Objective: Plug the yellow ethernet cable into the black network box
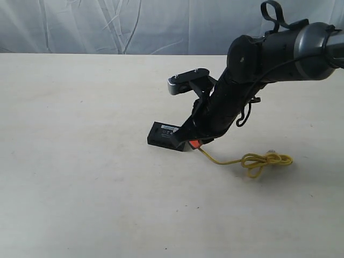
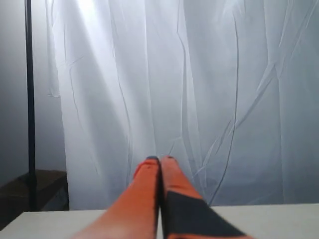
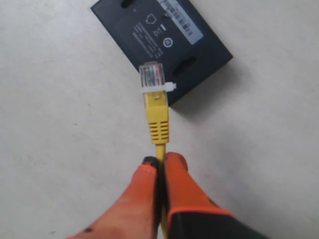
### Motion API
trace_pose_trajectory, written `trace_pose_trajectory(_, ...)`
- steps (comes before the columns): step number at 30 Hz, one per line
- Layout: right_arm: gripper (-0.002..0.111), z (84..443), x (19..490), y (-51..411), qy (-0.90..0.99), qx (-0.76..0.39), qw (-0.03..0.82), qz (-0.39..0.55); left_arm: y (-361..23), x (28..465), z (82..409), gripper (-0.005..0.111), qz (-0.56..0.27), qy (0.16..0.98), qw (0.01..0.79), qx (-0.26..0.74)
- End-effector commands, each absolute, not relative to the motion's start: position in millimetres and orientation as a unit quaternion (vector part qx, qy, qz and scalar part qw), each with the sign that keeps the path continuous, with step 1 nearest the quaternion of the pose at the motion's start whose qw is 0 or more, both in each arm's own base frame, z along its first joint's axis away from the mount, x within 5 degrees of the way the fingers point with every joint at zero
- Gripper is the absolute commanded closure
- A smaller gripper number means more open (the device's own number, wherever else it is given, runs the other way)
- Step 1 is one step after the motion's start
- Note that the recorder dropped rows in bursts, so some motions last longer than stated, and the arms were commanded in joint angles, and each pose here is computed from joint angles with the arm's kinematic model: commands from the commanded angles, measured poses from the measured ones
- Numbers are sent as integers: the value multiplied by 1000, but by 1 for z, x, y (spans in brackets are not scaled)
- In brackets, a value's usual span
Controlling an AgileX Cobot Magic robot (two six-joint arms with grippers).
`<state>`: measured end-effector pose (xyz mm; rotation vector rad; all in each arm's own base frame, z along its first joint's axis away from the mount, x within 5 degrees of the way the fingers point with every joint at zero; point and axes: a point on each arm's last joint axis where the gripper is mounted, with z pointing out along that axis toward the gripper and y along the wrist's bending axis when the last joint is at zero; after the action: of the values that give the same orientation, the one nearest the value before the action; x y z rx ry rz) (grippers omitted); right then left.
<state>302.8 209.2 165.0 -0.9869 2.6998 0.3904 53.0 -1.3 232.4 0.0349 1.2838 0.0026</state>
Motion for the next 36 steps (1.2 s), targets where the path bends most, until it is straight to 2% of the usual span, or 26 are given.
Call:
trace_pose_trajectory(1,108,166,304,207,923,-341,124,127,0,49,254,107,-22,613,789,-5)
trace_pose_trajectory(4,108,166,304,207,923,-341,124,127,-4,64,295,107,-7,693,721,31)
trace_pose_trajectory(7,108,166,304,207,923,-342,123,126,-5,110,337,107,29,790,608,73)
trace_pose_trajectory(8,108,166,304,206,922,-345,122,123,-5,129,343,107,40,814,572,90)
trace_pose_trajectory(9,108,165,304,205,922,-350,121,117,-6,160,340,107,51,855,502,119)
trace_pose_trajectory(10,108,165,304,204,923,-349,119,112,-6,176,340,107,54,868,476,132)
trace_pose_trajectory(14,108,163,306,197,930,-343,110,70,-14,252,296,107,22,917,360,171)
trace_pose_trajectory(19,108,160,310,195,931,-339,123,50,-42,319,237,107,-100,920,301,230)
trace_pose_trajectory(20,108,157,311,195,932,-339,119,50,-59,342,220,107,-126,911,296,258)
trace_pose_trajectory(21,108,155,311,195,933,-337,116,49,-66,352,217,107,-133,906,300,269)
trace_pose_trajectory(24,108,150,310,196,936,-331,107,53,-123,394,191,107,-181,875,296,336)
trace_pose_trajectory(29,108,150,308,195,938,-330,93,53,-187,422,158,107,-237,842,256,410)
trace_pose_trajectory(33,108,149,307,194,938,-331,85,52,-203,420,129,107,-253,843,215,423)
trace_pose_trajectory(36,108,149,307,194,938,-331,87,52,-204,416,119,107,-268,843,188,427)
